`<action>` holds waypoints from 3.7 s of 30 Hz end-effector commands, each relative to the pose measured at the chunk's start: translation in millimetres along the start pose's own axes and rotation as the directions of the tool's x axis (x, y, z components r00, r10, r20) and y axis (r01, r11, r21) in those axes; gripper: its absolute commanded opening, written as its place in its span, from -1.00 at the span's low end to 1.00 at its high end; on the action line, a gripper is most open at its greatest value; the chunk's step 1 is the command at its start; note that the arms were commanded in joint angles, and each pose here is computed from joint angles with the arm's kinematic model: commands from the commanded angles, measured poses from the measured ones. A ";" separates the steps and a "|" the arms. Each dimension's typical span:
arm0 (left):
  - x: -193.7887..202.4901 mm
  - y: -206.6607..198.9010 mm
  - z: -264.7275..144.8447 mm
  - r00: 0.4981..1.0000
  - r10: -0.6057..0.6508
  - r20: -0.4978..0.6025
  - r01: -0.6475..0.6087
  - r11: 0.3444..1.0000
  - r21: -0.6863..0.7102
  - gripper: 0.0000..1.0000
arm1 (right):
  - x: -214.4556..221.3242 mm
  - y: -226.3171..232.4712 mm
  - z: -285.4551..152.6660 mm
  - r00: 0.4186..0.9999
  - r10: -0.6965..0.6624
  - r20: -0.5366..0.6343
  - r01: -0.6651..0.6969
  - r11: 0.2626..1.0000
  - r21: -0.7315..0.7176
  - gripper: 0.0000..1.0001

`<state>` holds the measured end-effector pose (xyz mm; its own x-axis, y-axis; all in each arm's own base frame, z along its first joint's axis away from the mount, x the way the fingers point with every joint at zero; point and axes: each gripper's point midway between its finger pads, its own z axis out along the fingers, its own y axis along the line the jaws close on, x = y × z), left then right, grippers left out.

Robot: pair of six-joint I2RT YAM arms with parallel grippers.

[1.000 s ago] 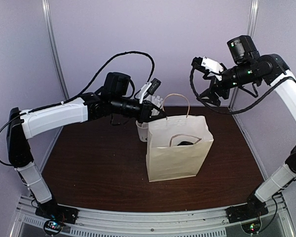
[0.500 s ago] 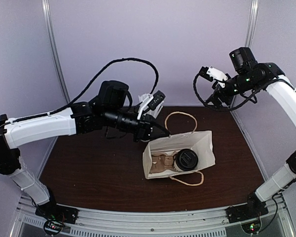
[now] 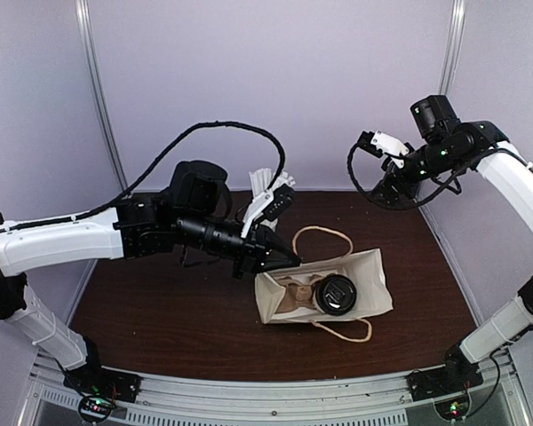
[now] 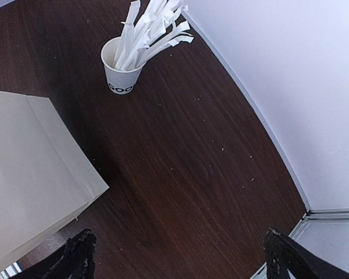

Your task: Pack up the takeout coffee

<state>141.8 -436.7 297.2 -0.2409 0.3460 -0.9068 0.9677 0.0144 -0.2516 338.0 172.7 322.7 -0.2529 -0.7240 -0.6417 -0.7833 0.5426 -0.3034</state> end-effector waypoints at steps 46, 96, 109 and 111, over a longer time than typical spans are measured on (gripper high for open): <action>-44.0 277.0 -165.4 0.920 -0.284 0.270 0.387 0.767 -0.512 -0.26 | 16.3 -16.5 7.6 0.996 0.079 -0.037 -0.079 0.997 0.006 1.00; -30.2 360.1 -87.8 0.892 -0.373 0.256 0.436 0.860 -0.264 -0.97 | 32.1 -8.9 33.9 0.991 0.115 -0.067 -0.119 0.992 -0.050 1.00; -79.4 322.0 -125.5 0.926 -0.237 0.294 0.332 0.882 -0.333 -1.00 | 32.0 -8.8 32.9 0.991 0.116 -0.063 -0.120 0.992 -0.048 1.00; -92.5 311.7 -134.3 0.928 -0.207 0.308 0.311 0.887 -0.341 -1.00 | 32.1 -8.7 33.8 0.991 0.117 -0.063 -0.120 0.991 -0.051 1.00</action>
<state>494.3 -347.9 271.6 -0.5953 0.0744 -0.8000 0.7337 0.4563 -0.5035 352.7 158.7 283.9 -0.3643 -0.6986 -0.6159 -0.7801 0.5901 -0.2078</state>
